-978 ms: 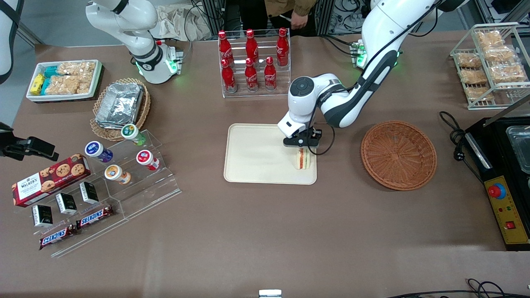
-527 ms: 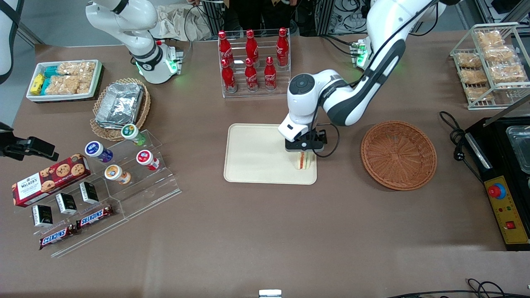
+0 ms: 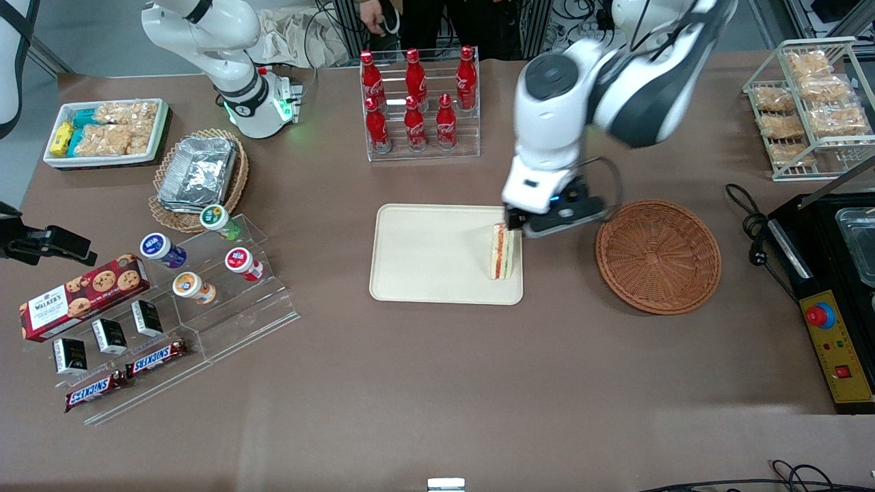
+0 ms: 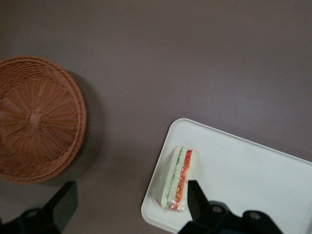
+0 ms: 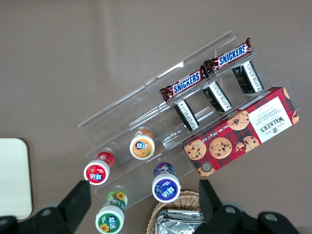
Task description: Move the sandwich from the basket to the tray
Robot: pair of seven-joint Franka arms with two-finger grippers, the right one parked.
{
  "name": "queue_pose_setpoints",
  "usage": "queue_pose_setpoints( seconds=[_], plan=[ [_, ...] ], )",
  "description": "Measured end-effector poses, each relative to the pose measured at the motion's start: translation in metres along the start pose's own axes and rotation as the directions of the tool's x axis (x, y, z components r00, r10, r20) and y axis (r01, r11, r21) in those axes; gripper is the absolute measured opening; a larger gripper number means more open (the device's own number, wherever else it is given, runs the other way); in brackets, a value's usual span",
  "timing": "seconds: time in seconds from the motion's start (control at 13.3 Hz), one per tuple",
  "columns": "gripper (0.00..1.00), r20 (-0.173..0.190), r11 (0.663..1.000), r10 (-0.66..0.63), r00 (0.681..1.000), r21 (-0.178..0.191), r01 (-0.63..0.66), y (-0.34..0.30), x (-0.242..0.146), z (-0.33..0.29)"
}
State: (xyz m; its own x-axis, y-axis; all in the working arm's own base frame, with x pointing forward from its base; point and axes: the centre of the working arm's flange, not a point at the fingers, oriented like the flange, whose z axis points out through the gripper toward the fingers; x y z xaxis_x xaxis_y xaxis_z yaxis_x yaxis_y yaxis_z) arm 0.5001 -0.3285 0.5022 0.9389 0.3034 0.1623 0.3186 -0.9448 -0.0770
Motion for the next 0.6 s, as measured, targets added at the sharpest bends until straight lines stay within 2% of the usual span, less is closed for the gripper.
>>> queue_pose_setpoints(
  seconds=[0.15,0.38,0.6],
  plan=[
    [1.00,0.037,1.000,-0.008,0.999,0.007,0.008,-0.041,0.031,-0.037],
    [1.00,0.110,0.995,0.104,0.988,-0.006,-0.104,-0.126,0.061,-0.082],
    [1.00,0.176,0.953,0.301,0.937,-0.040,-0.299,-0.235,0.083,-0.113]
  ],
)
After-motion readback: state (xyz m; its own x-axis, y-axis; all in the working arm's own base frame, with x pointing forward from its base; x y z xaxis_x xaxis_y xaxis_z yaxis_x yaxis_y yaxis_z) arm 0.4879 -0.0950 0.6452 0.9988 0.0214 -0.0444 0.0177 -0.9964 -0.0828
